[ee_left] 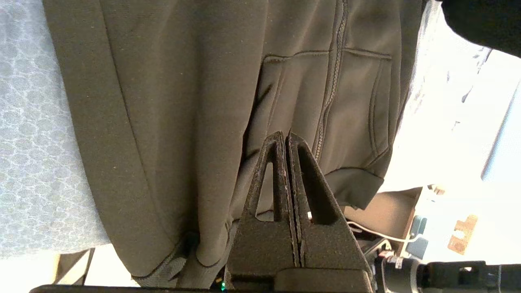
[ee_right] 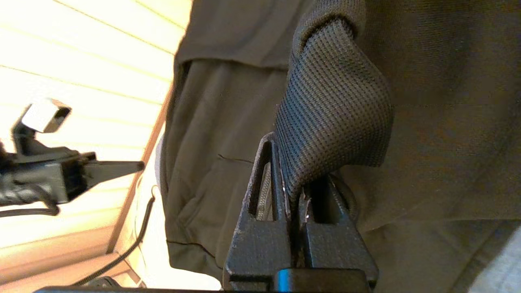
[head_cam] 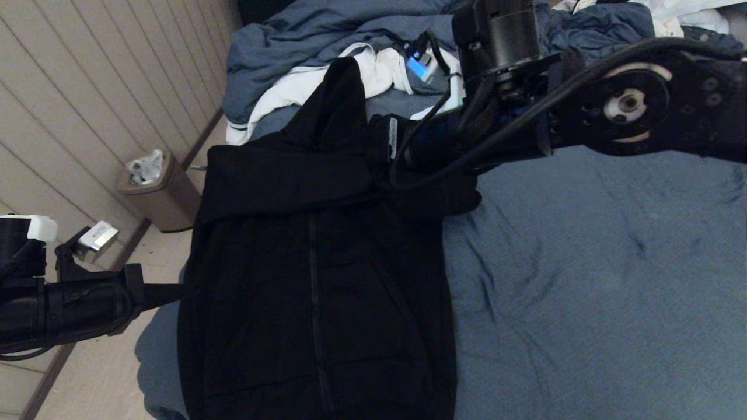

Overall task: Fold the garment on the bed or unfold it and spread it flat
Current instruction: Fold the black sweatshirt

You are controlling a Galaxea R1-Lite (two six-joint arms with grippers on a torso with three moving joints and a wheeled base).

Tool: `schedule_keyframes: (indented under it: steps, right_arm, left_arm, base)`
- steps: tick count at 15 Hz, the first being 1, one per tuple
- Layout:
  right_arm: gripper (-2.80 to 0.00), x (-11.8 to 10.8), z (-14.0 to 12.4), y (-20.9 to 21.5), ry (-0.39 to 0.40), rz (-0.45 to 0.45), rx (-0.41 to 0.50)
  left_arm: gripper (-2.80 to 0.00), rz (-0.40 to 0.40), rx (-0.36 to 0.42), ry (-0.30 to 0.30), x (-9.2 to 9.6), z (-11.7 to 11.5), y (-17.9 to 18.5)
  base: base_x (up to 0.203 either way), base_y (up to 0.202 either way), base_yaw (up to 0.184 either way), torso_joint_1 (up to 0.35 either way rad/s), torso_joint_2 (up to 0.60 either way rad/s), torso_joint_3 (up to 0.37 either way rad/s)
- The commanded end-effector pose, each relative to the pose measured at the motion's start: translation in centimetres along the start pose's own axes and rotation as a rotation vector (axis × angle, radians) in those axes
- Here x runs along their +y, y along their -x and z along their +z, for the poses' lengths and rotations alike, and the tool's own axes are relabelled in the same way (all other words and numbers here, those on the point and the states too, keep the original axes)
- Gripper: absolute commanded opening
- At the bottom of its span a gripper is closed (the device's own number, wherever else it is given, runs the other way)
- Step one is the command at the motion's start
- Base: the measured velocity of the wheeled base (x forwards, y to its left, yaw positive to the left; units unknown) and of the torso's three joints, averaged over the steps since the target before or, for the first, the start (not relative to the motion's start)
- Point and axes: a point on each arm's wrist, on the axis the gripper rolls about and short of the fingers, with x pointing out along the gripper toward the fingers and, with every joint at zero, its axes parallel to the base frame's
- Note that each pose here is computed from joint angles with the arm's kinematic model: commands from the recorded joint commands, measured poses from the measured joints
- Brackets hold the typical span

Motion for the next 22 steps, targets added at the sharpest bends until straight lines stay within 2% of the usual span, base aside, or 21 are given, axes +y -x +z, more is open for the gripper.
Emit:
schedule_keyframes:
  steps: [1, 3, 7, 12, 13, 15, 18, 22]
  right_arm:
    - [-2.8, 0.0, -0.8, -1.3, -0.001, -0.013, 0.024]
    - [-2.8, 1.1, -1.3, -2.2, 0.015, -0.069, -0.032]
    - [-2.8, 2.7, -2.9, -5.3, 0.036, -0.041, -0.073]
    - [-2.8, 2.1, -4.9, -8.5, 0.062, -0.052, -0.049]
    - [0.0, 2.1, -5.0, -8.9, 0.078, -0.056, -0.056]
    - [0.0, 2.0, -5.3, -9.5, 0.117, -0.078, -0.08]
    - [0.0, 1.6, -5.5, -10.1, 0.124, -0.077, -0.081]
    - [0.0, 1.9, -4.0, -8.3, 0.118, -0.07, -0.124]
  left_arm:
    - [-2.8, -0.005, 0.0, 0.001, 0.0, 0.0, 0.0]
    - [-2.8, -0.007, 0.002, 0.003, 0.0, -0.1, 0.1]
    - [-2.8, -0.024, -0.023, -0.026, -0.6, -0.4, 0.7]
    - [-2.8, -0.038, -0.033, -0.044, -1.3, -0.9, 1.3]
    - [-2.8, -0.043, -0.039, -0.047, -1.6, -1.1, 1.6]
    - [-2.8, -0.084, -0.033, -0.054, -2.0, -1.5, 2.1]
    - [-2.8, -0.089, -0.035, -0.058, -2.2, -1.7, 2.3]
    - [-2.8, -0.089, -0.031, -0.055, -2.1, -1.7, 2.3]
  base:
    - [0.0, 0.0, 0.0, 0.0, 0.0, 0.0]
    - [0.0, 0.0, 0.0, 0.0, 0.0, 0.0]
    - [0.0, 0.0, 0.0, 0.0, 0.0, 0.0]
    - [0.0, 0.0, 0.0, 0.0, 0.0, 0.0]
    - [0.0, 0.0, 0.0, 0.0, 0.0, 0.0]
    - [0.0, 0.0, 0.0, 0.0, 0.0, 0.0]
    - [0.0, 0.0, 0.0, 0.0, 0.0, 0.0]
    - [0.0, 0.0, 0.0, 0.0, 0.0, 0.0]
